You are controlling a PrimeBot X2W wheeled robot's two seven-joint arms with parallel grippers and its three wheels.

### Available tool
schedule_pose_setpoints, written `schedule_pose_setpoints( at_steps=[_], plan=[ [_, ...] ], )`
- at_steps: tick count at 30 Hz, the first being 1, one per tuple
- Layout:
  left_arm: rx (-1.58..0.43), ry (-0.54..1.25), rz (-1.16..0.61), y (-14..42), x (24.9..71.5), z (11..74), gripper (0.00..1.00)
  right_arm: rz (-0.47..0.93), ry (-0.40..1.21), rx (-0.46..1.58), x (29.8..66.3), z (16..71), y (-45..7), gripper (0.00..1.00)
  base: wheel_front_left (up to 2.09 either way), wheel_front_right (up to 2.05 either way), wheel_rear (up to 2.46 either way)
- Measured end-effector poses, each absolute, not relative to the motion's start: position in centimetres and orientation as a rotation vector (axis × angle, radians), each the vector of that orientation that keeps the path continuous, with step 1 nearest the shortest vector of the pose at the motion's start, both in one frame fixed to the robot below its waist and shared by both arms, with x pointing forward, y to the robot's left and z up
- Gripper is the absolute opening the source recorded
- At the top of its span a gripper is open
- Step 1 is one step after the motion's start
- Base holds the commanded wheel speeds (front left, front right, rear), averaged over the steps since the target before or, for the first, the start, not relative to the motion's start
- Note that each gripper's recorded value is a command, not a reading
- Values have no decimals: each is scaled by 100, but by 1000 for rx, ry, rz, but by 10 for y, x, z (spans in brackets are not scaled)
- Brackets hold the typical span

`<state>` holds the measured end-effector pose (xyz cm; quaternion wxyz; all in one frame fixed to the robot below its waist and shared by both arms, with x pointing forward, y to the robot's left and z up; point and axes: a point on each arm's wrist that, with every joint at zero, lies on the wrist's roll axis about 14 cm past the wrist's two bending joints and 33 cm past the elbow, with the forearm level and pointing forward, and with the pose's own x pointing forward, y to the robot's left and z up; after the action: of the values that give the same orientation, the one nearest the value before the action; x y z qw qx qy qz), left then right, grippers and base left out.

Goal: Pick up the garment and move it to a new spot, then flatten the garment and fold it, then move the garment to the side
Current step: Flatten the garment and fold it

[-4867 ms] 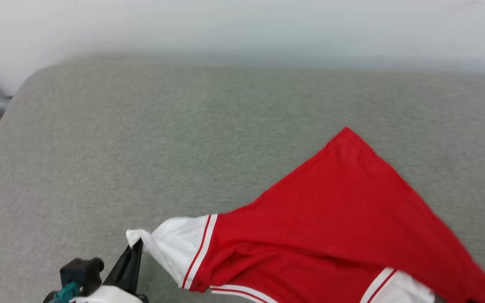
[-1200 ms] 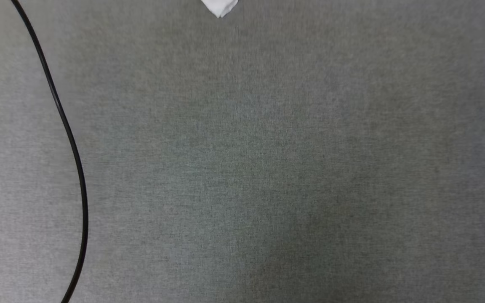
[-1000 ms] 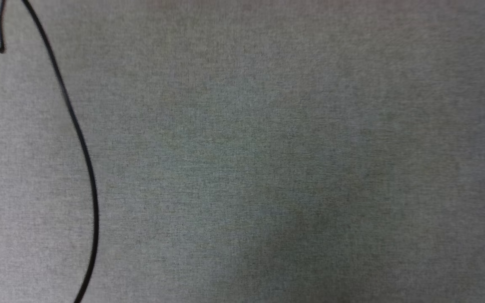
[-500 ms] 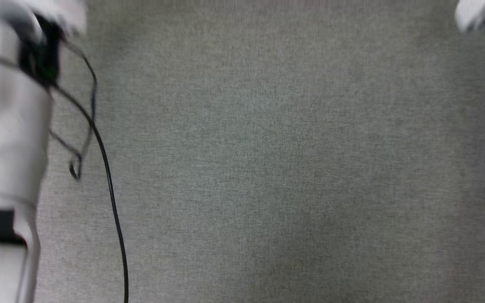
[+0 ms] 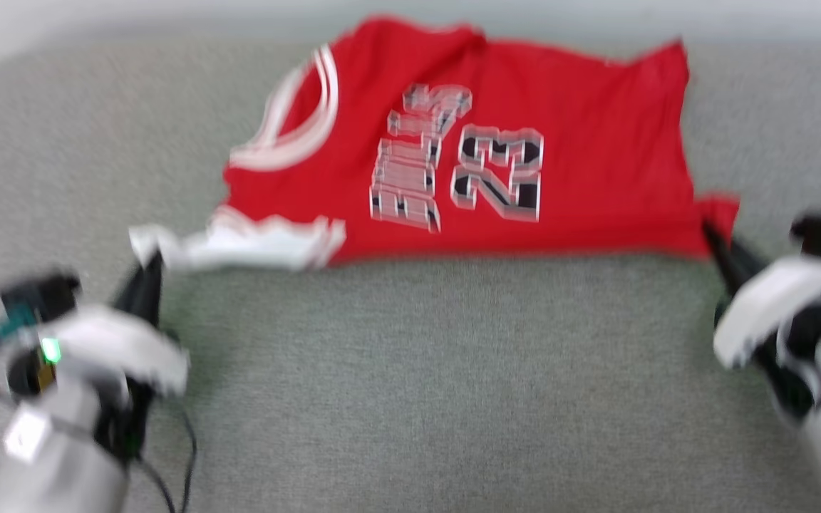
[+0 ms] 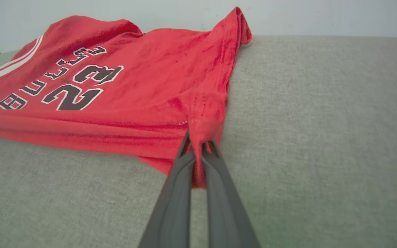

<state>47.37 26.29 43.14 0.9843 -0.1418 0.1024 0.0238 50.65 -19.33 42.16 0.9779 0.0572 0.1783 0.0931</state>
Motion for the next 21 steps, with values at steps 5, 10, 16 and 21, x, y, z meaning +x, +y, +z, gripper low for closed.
schedule_pose_setpoints(
  at_steps=[5,10,16,21],
  plan=[
    [-297,230,91,265,413,424,0,172,399,140,454,415,-201,0,0,0,0],
    [-317,243,129,265,361,426,0,149,450,174,400,407,-206,0,0,0,0],
    [-327,285,164,267,308,431,0,113,482,199,346,404,-209,0,0,0,0],
    [-339,316,204,272,277,438,0,99,500,214,319,410,-202,0,0,0,0]
  ],
)
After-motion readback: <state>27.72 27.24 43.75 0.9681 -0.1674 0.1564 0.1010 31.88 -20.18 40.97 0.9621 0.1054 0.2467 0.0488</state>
